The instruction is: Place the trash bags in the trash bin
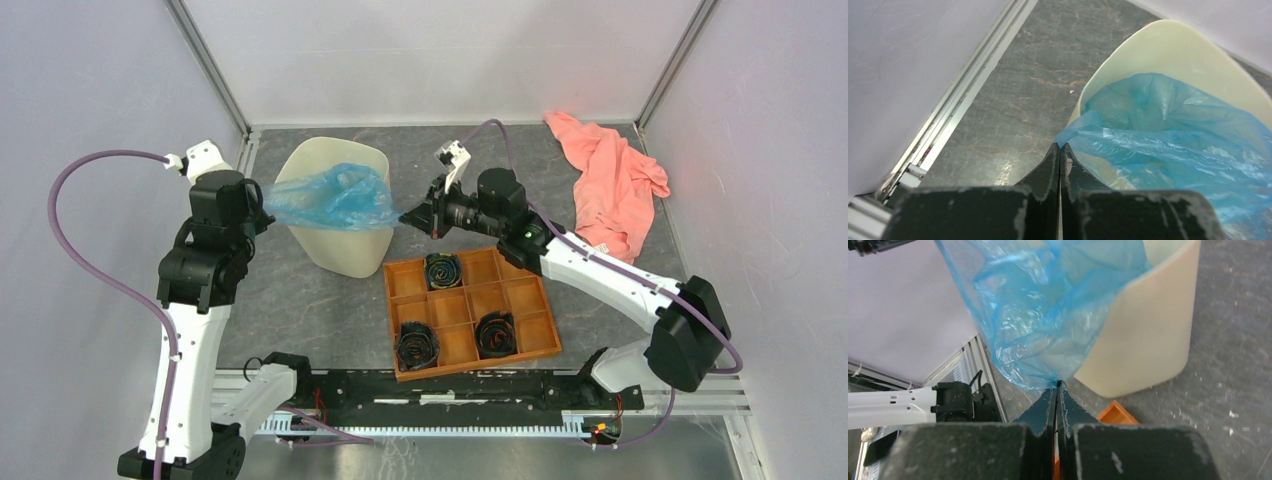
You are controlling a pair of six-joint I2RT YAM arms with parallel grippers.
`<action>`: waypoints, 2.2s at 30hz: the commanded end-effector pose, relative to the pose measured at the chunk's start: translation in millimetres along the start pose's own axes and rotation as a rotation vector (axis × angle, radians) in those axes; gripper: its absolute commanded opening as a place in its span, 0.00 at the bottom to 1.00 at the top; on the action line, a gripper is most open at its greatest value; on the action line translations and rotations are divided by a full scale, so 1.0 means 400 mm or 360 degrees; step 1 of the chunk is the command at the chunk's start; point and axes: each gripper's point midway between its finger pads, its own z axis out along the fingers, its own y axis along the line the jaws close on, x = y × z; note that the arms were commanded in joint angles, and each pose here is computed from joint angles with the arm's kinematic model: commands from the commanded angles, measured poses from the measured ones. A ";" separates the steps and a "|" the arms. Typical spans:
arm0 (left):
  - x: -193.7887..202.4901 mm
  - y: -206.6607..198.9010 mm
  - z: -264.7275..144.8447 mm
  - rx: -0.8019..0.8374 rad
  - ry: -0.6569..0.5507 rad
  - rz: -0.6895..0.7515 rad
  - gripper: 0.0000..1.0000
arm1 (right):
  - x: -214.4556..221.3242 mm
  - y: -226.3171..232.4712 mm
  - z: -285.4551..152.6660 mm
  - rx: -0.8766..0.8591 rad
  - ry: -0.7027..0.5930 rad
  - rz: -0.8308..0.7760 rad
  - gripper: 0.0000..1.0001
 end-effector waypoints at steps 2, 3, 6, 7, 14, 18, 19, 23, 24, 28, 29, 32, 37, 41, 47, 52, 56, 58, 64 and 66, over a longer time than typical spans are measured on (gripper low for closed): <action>-0.056 0.036 -0.060 -0.0008 -0.0138 0.0017 0.26 | -0.109 0.026 -0.030 0.0008 -0.0251 -0.0096 0.01; -0.071 0.022 -0.072 0.0051 -0.0161 -0.0005 0.34 | -0.113 0.027 -0.031 0.0008 -0.0251 -0.0116 0.01; -0.131 -0.065 -0.124 0.0398 -0.0262 -0.0037 0.68 | -0.119 0.028 -0.033 0.0012 -0.0234 -0.0160 0.00; -0.153 -0.109 -0.147 0.0572 -0.0310 -0.0012 0.78 | -0.119 0.031 -0.035 0.0002 -0.0234 -0.0171 0.01; -0.238 -0.325 -0.219 0.1287 -0.0411 0.0338 1.00 | -0.134 0.026 -0.056 0.0030 -0.0273 -0.0248 0.01; -0.165 -0.438 -0.194 0.1654 -0.0148 0.0536 1.00 | -0.142 0.024 -0.050 0.0007 -0.0282 -0.0228 0.00; -0.149 -0.457 -0.190 0.1706 -0.0106 0.0558 1.00 | -0.144 0.027 -0.048 -0.0009 -0.0280 -0.0218 0.01; -0.095 -0.493 -0.181 0.1870 -0.0004 0.0585 1.00 | -0.152 0.037 -0.045 -0.0057 -0.0289 -0.0193 0.00; -0.082 -0.496 -0.171 0.1868 0.0021 0.0584 1.00 | -0.153 0.036 -0.045 -0.0060 -0.0291 -0.0193 0.00; -0.053 -0.477 -0.089 0.1649 0.0088 0.0568 1.00 | -0.152 0.031 -0.047 -0.0053 -0.0293 -0.0199 0.00; -0.043 -0.475 -0.077 0.1632 0.0107 0.0570 0.99 | -0.153 0.028 -0.047 -0.0050 -0.0296 -0.0195 0.00; -0.030 -0.460 -0.027 0.1484 0.0138 0.0547 0.89 | -0.151 0.026 -0.045 -0.0055 -0.0300 -0.0179 0.00; -0.030 -0.420 0.065 0.1139 0.0186 0.0422 0.62 | -0.142 0.026 -0.039 -0.0073 -0.0287 -0.0153 0.00; -0.072 -0.360 0.122 0.0792 0.0091 0.0280 0.25 | -0.141 0.023 -0.040 -0.0059 -0.0290 -0.0143 0.01; -0.152 -0.224 0.161 0.0291 -0.0146 0.0029 0.08 | -0.141 0.003 -0.046 0.0006 -0.0319 -0.0130 0.00; -0.129 -0.126 0.204 0.0015 -0.0124 0.0004 0.02 | -0.109 -0.041 -0.028 0.0070 -0.0229 -0.0194 0.02; -0.135 -0.072 0.204 -0.0041 -0.0140 -0.0054 0.02 | -0.127 -0.131 -0.057 0.0279 -0.0193 -0.0327 0.05; -0.145 -0.049 0.195 -0.0088 -0.0177 -0.0062 0.02 | -0.146 -0.162 -0.073 0.0383 -0.0207 -0.0385 0.06; -0.153 -0.082 0.155 0.0103 -0.0232 -0.0062 0.04 | -0.208 -0.100 -0.037 0.0183 -0.0237 -0.0472 0.33; -0.142 -0.090 0.146 0.0150 -0.0205 -0.0036 0.04 | -0.233 -0.083 -0.031 0.0137 -0.0234 -0.0585 0.49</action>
